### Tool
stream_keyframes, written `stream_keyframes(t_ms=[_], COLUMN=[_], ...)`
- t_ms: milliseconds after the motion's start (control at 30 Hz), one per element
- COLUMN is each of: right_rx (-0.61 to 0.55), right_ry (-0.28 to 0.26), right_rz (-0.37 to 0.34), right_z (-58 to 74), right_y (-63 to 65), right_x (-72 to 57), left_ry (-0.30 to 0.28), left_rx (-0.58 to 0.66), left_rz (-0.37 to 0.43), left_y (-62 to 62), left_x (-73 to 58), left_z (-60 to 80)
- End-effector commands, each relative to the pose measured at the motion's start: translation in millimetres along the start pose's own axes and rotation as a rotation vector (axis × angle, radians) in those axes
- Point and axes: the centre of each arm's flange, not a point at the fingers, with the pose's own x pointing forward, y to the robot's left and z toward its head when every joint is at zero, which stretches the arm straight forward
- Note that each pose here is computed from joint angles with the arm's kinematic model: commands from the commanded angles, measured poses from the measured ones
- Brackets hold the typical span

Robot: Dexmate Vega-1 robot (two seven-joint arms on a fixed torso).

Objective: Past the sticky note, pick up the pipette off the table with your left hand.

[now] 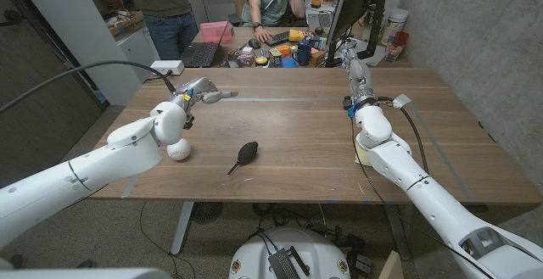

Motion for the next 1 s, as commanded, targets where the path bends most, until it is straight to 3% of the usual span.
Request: stream_keyframes(t_ms=[33, 167, 333, 767, 1000], right_rx=[0.012, 0.006, -0.007, -0.045, -0.051], right_ry=[-0.012, -0.012, -0.019, -0.041, -0.050], right_rz=[-0.009, -0.003, 0.007, 0.031, 0.020], right_z=[3.2, 4.1, 11.0, 31.4, 35.3], right_y=[-12.3, -13.6, -13.5, -2.5, -3.4], right_x=[1.4, 4.8, 11.3, 30.8, 29.7], left_ry=[-0.115, -0.166, -0.177, -0.138, -0.104], left_rx=[0.074, 0.082, 0.109, 0.097, 0.123], left_rz=[-0.100, -0.114, -0.135, -0.245, -0.306], left_y=[-10.1, -14.4, -17.5, -30.7, -41.6], left_x=[0.7, -4.6, -12.6, -41.8, -52.0], left_z=[48.1, 62.1, 65.8, 35.5, 23.7])
